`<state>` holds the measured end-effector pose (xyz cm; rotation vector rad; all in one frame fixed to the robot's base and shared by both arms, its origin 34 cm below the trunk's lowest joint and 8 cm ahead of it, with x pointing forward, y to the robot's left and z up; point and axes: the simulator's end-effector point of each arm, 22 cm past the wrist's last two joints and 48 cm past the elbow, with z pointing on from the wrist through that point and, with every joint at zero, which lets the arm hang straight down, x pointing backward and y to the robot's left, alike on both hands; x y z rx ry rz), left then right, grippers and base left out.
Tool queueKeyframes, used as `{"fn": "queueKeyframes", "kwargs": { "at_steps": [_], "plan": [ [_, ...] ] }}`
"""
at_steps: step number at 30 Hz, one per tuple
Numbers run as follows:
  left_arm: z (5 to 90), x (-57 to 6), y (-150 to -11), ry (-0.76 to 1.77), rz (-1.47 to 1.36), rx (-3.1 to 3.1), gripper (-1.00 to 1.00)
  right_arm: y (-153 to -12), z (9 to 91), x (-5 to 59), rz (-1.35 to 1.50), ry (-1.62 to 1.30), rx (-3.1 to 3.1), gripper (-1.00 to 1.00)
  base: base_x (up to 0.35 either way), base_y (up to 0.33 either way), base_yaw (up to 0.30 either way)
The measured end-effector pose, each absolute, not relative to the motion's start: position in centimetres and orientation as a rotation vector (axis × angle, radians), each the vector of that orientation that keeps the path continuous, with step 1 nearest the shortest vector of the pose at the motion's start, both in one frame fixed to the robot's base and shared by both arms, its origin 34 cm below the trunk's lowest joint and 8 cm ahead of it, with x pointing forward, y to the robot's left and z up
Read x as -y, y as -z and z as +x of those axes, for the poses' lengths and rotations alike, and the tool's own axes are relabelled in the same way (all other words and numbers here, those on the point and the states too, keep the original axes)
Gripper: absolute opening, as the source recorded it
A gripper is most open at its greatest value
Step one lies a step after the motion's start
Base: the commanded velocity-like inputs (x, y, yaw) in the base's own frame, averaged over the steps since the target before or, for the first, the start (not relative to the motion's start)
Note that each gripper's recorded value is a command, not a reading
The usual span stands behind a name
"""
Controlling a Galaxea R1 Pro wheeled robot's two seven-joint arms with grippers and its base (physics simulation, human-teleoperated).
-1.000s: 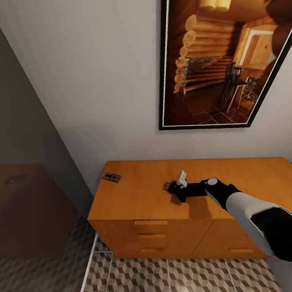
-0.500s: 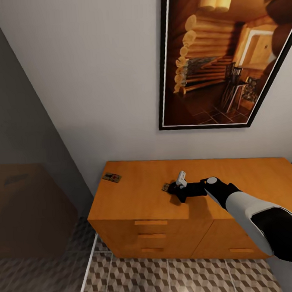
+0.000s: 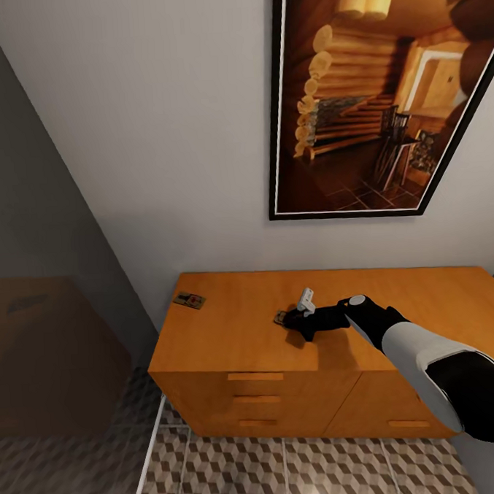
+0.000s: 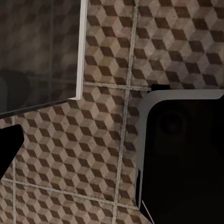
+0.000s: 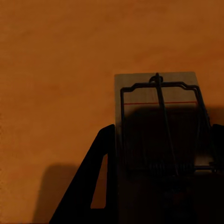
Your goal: Take the four mousetraps from the cabinet in the bathroom and place them on the bathroom floor. Make sure all four end up on the same floor surface, and ensure that at least two of them are either under or directly next to the same bathroom sink.
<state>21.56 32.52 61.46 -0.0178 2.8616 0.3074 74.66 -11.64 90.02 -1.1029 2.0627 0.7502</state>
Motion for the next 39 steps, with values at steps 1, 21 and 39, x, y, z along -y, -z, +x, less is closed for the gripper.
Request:
{"fn": "queueKeyframes", "kwargs": {
  "at_steps": [1,21,39],
  "plan": [
    [21.6,-32.5,-61.5,-0.307,-0.018,-2.862,1.0,-90.0,74.7,11.6,-1.101,-0.751,-2.066,-1.0,0.0,0.0,0.0],
    [21.6,-32.5,-61.5,-0.307,-0.018,-2.861,1.0,-97.1,78.7,9.2,-1.125,-0.666,-2.061,-1.0,0.0,0.0,0.0],
    [21.6,-32.5,-61.5,-0.307,-0.018,-2.861,1.0,-103.8,80.1,7.3,-1.075,-0.632,-2.07,-1.0,-0.003,0.0,0.0]
  ]
}}
